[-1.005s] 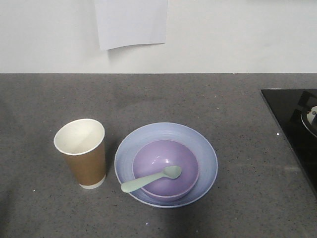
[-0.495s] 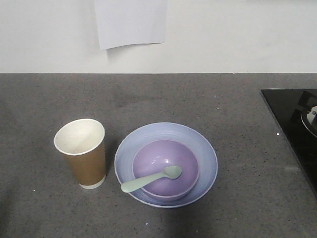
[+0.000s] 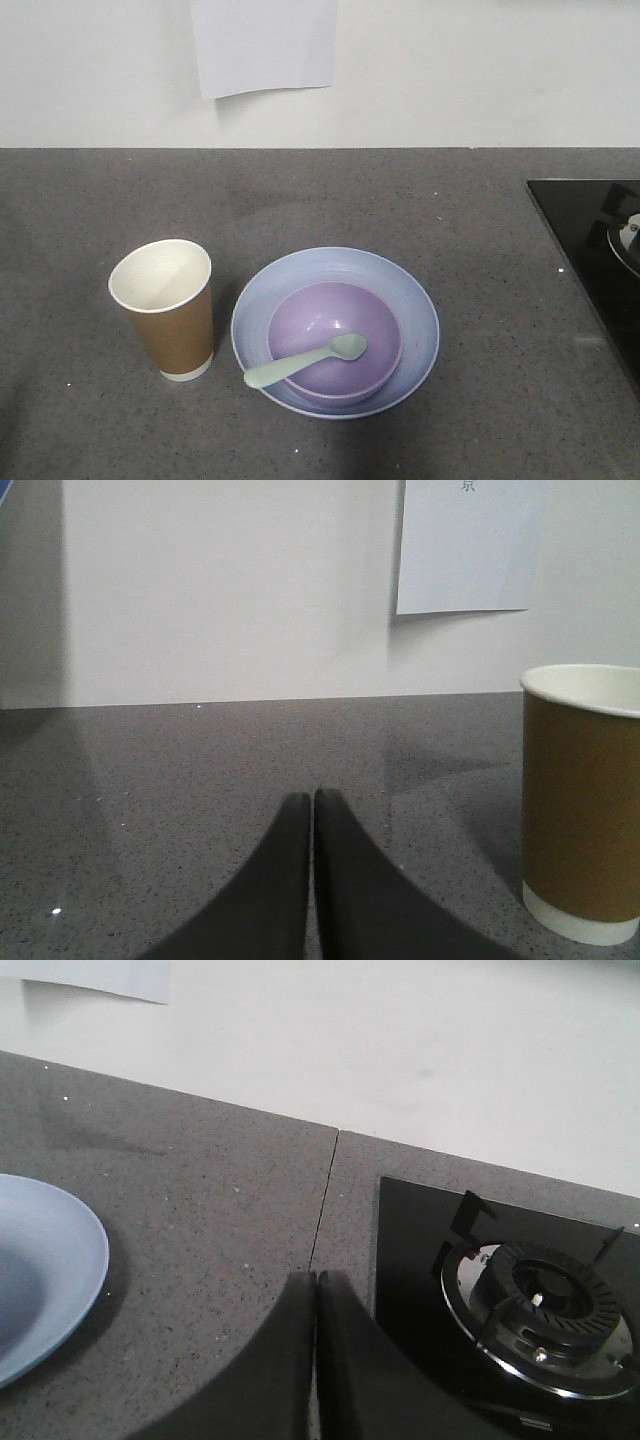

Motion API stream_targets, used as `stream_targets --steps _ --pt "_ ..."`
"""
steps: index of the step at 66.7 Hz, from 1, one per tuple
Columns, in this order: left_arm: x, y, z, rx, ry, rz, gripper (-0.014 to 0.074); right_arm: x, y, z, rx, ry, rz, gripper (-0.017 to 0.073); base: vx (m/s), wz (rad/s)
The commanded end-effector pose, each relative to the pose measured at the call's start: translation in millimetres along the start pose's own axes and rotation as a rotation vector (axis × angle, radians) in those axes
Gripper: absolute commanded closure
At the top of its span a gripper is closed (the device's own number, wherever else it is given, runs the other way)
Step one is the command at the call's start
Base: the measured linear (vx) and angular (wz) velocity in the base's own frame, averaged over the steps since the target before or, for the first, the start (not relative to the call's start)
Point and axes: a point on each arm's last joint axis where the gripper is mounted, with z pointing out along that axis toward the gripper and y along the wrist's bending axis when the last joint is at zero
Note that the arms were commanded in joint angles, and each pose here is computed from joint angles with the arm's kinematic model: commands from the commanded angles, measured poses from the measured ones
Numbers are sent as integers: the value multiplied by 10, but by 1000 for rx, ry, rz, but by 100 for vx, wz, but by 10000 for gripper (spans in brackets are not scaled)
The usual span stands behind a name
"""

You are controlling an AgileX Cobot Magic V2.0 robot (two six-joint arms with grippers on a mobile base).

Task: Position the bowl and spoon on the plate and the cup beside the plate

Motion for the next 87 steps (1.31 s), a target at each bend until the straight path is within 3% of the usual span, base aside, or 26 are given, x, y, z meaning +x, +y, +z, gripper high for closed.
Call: stream_targets --steps 1,10,18,29,39,56,69,79,87 --pt "40 6 11 0 -37 -9 601 -24 19 25 -8 -43 -41 564 0 0" --pt "40 6 11 0 -37 -9 601 235 133 115 -60 22 -17 564 0 0" --pt "40 6 11 0 -37 -9 601 341 187 64 -110 -1 62 564 0 0" --pt "40 6 11 0 -37 -9 601 560 226 -9 -130 -24 88 564 0 0" --pt "40 6 11 0 -37 -9 601 774 248 -44 -95 -42 207 564 0 0" --pt "40 6 11 0 -37 -9 601 1027 286 22 29 -239 286 564 0 0" --pt "40 6 11 0 -37 -9 601 1128 272 -10 114 -399 235 564 0 0" --pt "40 6 11 0 -37 -9 601 1206 313 6 87 -346 219 564 0 0" --pt "40 6 11 0 -37 -9 601 1267 331 28 70 -277 253 564 0 0"
